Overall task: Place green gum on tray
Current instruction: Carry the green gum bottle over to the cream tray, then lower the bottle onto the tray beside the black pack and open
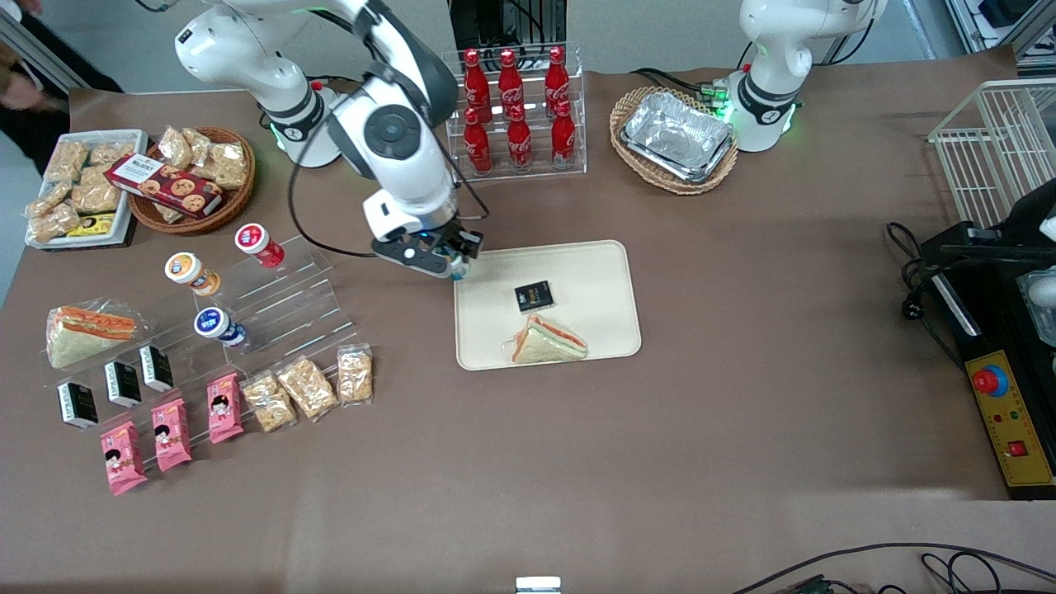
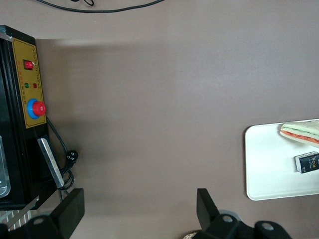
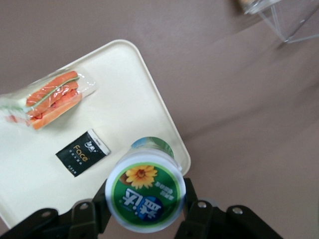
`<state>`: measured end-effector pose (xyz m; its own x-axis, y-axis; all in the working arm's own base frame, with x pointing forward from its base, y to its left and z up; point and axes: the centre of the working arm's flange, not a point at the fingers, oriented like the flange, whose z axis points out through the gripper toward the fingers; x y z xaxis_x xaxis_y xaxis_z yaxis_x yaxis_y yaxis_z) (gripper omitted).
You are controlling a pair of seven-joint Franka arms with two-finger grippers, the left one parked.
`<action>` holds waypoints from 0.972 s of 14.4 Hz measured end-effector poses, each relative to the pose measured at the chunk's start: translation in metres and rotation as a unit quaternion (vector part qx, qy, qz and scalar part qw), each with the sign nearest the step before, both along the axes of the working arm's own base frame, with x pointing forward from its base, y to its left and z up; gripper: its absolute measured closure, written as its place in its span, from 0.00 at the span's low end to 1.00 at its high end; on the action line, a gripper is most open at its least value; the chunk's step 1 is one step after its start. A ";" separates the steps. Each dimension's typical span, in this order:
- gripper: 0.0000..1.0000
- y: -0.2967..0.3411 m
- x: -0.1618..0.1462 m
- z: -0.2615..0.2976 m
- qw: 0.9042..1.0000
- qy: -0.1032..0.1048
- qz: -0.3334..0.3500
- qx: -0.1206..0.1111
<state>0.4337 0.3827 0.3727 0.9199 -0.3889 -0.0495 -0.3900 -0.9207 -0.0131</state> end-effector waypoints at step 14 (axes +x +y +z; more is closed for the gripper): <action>0.41 0.016 -0.020 -0.139 0.999 -0.033 -0.021 0.010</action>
<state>0.4132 0.3983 0.2339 0.9042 -0.4271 0.0019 -0.4263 -0.9027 -0.0585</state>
